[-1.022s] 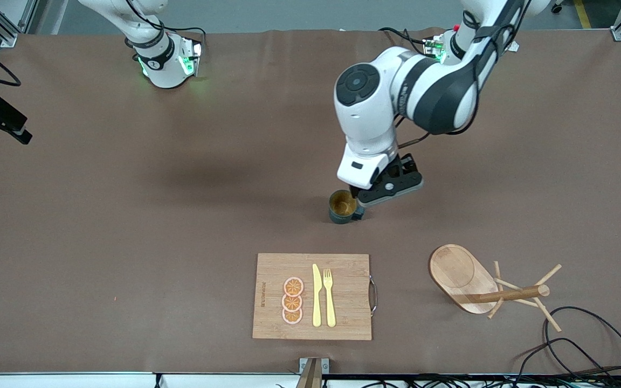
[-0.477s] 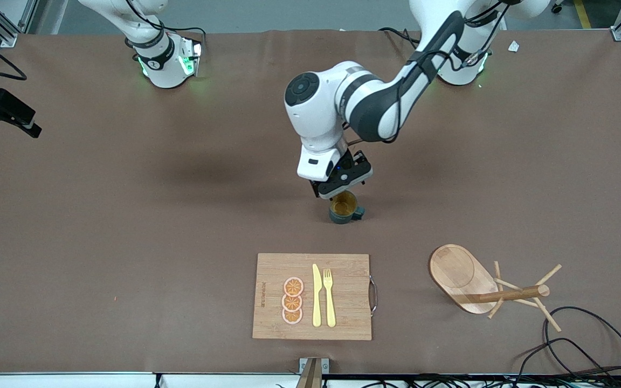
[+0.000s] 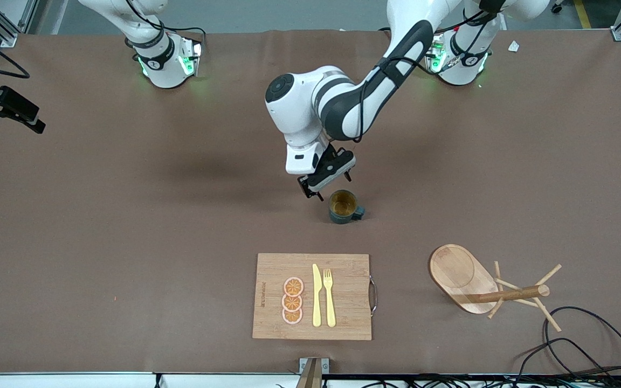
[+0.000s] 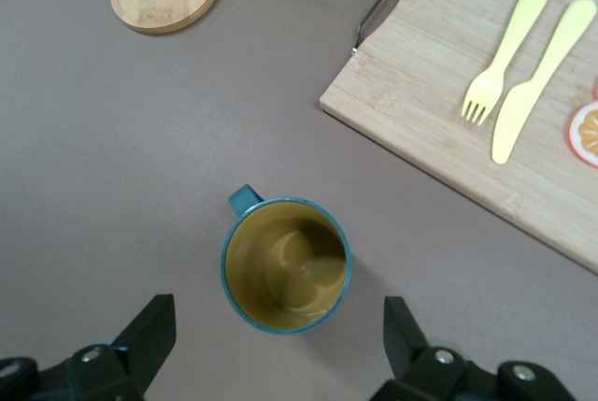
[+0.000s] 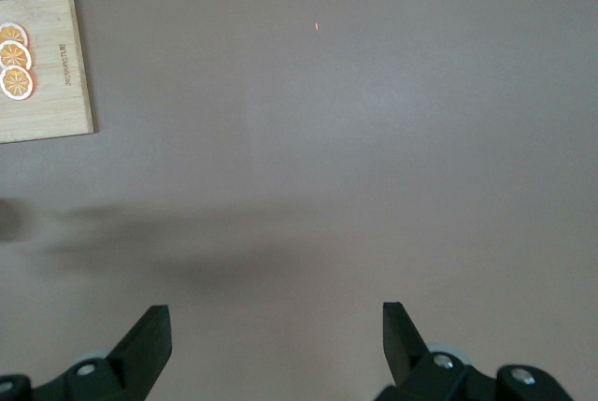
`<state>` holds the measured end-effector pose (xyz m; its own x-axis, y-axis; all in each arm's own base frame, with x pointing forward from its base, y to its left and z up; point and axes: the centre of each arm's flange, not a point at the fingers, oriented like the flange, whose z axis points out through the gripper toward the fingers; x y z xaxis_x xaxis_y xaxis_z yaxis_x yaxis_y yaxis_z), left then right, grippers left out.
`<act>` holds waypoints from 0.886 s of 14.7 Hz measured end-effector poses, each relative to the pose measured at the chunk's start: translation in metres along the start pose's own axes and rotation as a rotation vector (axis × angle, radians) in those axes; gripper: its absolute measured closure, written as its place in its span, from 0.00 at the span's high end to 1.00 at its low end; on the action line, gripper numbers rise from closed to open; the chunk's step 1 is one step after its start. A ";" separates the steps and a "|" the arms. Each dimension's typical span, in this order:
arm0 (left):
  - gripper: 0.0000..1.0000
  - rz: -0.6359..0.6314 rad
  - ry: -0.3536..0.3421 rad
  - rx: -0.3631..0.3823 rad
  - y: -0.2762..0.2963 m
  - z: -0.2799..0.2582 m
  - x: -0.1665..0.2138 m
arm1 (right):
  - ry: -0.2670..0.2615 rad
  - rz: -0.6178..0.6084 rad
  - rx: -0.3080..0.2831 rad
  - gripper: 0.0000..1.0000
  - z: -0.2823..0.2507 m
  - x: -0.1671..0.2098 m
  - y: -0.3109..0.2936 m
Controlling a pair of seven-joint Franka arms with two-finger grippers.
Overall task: Pass cup and hang on rack
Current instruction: 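Lower the left gripper and grasp the teal mug rim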
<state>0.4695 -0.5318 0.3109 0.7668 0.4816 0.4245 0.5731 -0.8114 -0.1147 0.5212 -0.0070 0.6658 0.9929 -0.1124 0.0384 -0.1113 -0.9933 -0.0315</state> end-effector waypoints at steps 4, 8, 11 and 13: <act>0.99 -0.047 0.044 -0.004 0.004 0.007 -0.020 | 0.000 0.000 0.000 1.00 0.000 0.000 0.000; 1.00 -0.082 0.133 -0.021 0.009 0.019 -0.055 | 0.005 0.001 0.000 1.00 0.000 0.001 0.000; 1.00 -0.187 0.173 -0.047 0.011 0.022 -0.075 | 0.015 0.002 0.001 1.00 -0.001 0.002 0.001; 1.00 -0.190 0.251 -0.057 0.010 0.036 -0.099 | 0.015 0.001 0.001 1.00 -0.001 0.002 0.001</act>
<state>0.4102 -0.5753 0.2354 0.5482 0.5355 0.6424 0.6768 -0.7353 0.0355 0.5228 -0.0079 0.6673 0.9920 -0.1142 0.0537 -0.1125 -0.9931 -0.0328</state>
